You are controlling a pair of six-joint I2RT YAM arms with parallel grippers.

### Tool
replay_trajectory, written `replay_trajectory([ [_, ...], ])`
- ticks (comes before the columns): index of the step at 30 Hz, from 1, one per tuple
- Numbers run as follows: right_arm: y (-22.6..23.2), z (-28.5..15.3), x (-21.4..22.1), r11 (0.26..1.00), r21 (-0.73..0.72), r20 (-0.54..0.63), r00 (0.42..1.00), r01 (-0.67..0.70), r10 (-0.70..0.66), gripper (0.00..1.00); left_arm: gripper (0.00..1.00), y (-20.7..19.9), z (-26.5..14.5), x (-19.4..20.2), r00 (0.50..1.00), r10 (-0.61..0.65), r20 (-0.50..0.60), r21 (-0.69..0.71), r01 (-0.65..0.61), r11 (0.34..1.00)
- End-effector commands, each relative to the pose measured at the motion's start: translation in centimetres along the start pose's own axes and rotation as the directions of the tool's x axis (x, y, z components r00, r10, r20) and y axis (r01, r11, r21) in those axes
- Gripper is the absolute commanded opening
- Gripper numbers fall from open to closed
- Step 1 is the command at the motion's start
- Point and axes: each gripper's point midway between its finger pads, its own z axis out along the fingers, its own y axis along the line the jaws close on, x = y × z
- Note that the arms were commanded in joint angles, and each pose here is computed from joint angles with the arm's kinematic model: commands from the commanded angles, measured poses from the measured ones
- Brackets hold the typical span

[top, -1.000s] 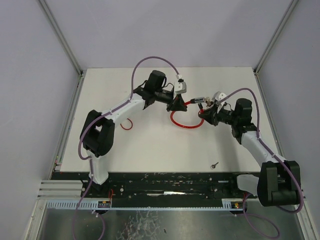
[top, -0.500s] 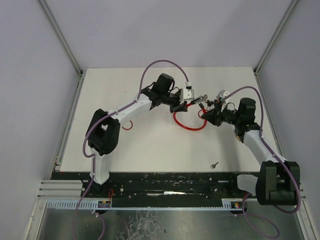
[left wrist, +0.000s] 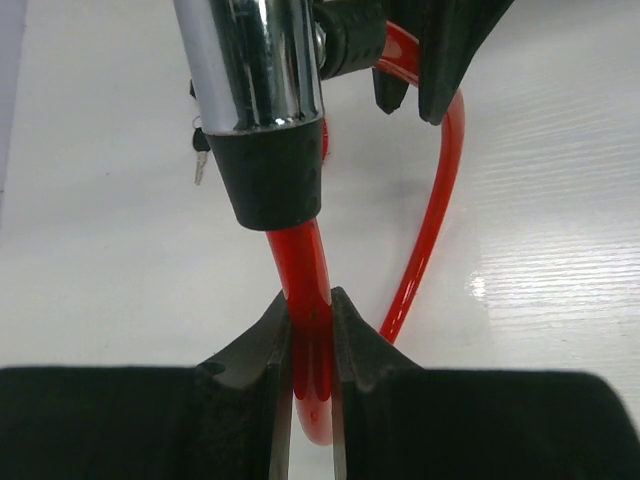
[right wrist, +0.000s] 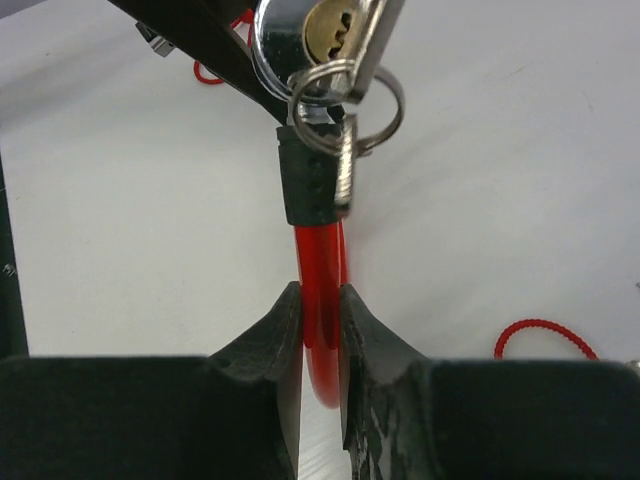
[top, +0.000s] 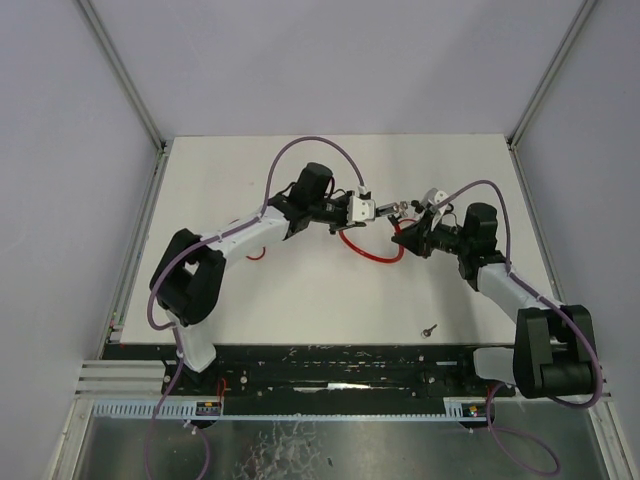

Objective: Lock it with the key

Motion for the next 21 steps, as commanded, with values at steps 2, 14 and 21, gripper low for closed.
replay_trajectory([
  [2, -0.3, 1.8, -3.7, 0.988, 0.018, 0.138, 0.978, 0.156, -0.157, 0.0, 0.0, -0.8, 1.2, -2.0, 0.983, 0.181, 0.029, -0.011, -0.181, 0.983],
  [14, -0.3, 2.2, -0.4, 0.983, -0.066, 0.025, 0.985, 0.17, -0.168, 0.14, 0.0, -0.8, 1.9, 1.4, 0.972, 0.223, -0.072, 0.015, -0.223, 0.975],
  [21, -1.0, 0.0, -0.7, 0.97, -0.064, -0.055, 0.97, 0.235, -0.238, 0.31, 0.0, -0.8, 2.1, 1.7, 0.976, 0.205, -0.079, 0.033, -0.203, 0.979],
])
